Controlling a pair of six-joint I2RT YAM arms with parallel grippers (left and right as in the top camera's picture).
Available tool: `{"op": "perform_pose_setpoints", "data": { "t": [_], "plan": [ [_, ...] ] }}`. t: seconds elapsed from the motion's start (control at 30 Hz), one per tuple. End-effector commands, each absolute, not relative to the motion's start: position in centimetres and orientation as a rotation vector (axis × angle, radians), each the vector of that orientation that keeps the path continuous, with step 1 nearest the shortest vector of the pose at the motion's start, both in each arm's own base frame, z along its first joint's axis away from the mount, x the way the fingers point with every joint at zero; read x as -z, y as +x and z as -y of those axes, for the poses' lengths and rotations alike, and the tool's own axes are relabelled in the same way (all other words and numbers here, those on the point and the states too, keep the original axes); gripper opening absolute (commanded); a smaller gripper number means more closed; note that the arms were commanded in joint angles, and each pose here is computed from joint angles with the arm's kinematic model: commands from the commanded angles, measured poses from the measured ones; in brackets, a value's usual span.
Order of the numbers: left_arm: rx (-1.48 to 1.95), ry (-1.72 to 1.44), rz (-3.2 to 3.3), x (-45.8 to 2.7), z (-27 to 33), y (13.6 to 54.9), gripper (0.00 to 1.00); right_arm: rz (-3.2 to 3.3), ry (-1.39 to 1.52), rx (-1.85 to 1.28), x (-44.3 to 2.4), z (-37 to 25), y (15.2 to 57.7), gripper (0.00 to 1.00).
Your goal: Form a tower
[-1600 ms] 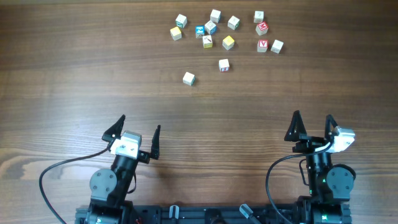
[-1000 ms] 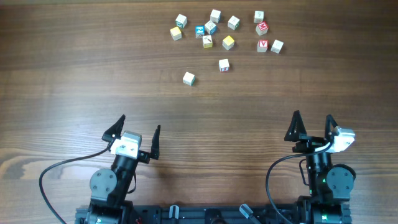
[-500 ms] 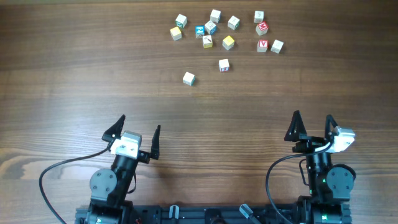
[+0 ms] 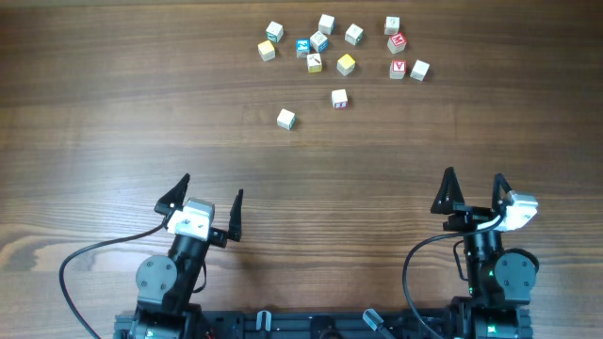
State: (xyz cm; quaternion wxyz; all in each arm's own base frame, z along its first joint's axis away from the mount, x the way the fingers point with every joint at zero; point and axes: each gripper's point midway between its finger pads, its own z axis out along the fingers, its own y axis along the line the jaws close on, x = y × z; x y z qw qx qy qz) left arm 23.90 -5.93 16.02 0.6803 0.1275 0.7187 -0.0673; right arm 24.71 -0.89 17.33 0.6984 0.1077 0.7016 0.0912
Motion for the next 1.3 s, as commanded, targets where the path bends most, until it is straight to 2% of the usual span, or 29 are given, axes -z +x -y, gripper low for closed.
{"op": "perform_pose_setpoints", "data": {
  "t": [0.0,0.37,0.67,0.97,1.07,1.27],
  "plan": [
    [0.165,0.286,-1.618,-15.8,6.1,23.8,1.00,-1.566,0.219,-0.195,-17.3,0.8,24.7,1.00],
    [0.163,0.294,-1.612,-15.9,6.2,23.8,1.00,-1.566,0.219,-0.195,-17.3,0.8,24.7,1.00],
    [0.496,-0.048,-1.617,-16.9,6.3,23.9,1.00,-1.566,0.219,-0.195,-17.3,0.8,24.7,1.00],
    [0.499,-0.045,-1.654,-16.0,6.4,23.8,1.00,-1.566,0.220,-0.196,-17.3,0.8,24.7,1.00],
    [0.544,0.003,-1.599,-18.4,7.2,23.4,1.00,-1.566,0.219,-0.195,-17.3,0.8,24.7,1.00],
    [0.538,0.015,-1.520,-26.0,7.0,23.1,1.00,-1.566,0.219,-0.195,-17.3,0.8,24.7,1.00]
  ]
}}
